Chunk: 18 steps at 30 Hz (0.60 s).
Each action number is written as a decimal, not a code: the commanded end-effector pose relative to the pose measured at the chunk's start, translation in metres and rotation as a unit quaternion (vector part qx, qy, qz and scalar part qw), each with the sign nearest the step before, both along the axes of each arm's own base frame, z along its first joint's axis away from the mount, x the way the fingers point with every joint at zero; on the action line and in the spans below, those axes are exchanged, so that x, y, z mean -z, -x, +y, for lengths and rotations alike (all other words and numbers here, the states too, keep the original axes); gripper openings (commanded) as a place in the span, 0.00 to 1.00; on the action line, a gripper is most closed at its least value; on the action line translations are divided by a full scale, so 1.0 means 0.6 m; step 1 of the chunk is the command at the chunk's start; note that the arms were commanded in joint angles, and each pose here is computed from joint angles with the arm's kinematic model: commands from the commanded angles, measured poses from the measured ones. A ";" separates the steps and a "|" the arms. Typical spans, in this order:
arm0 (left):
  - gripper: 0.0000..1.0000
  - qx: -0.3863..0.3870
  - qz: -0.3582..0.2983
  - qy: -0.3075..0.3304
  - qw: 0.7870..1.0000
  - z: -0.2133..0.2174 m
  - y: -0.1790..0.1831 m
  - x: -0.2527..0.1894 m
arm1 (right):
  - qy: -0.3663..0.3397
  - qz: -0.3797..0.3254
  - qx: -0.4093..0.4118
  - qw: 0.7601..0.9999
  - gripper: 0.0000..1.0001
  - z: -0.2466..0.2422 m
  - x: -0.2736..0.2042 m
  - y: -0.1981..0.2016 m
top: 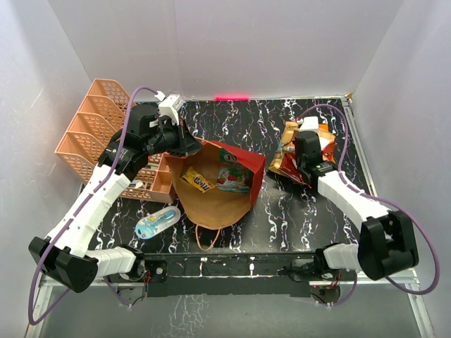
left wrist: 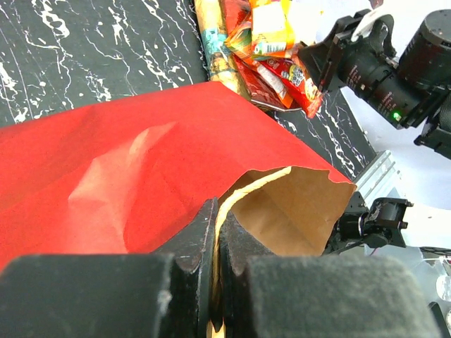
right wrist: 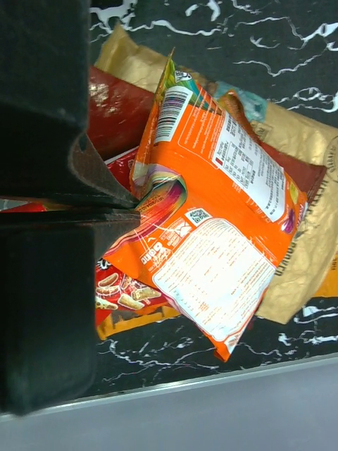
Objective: Take the snacks out of the paper bag
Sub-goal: Place the snack at the center of the board.
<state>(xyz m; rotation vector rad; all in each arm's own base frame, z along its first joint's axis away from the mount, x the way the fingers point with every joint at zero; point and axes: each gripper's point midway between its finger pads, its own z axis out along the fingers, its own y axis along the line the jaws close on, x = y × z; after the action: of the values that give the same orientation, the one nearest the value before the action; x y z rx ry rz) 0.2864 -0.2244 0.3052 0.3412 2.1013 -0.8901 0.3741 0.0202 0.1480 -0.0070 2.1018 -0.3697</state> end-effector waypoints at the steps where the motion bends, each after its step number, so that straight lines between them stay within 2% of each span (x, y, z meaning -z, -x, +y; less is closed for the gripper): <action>1: 0.00 0.010 -0.012 0.019 1.000 -0.006 0.003 -0.022 | -0.017 0.011 -0.003 1.000 0.07 -0.003 0.012 0.034; 11: 0.00 0.010 -0.011 0.023 1.000 -0.006 0.005 -0.028 | 0.000 0.073 -0.032 0.997 0.08 0.008 0.078 0.035; 13: 0.00 0.010 -0.012 0.023 1.000 -0.006 0.005 -0.030 | -0.009 0.067 -0.036 0.997 0.17 0.013 0.063 0.036; 16: 0.00 0.014 -0.018 0.023 0.999 -0.008 0.005 -0.035 | -0.021 0.045 -0.036 0.998 0.42 0.014 0.019 0.038; 18: 0.00 0.019 -0.022 0.023 0.999 -0.010 0.003 -0.037 | -0.027 0.023 -0.045 0.998 0.54 0.017 -0.019 0.041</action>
<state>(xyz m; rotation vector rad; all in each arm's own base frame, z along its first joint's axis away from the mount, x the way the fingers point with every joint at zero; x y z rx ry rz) 0.2841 -0.2277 0.3078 0.3407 2.0981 -0.9227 0.3454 0.0258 0.1076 -0.1051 2.2450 -0.3252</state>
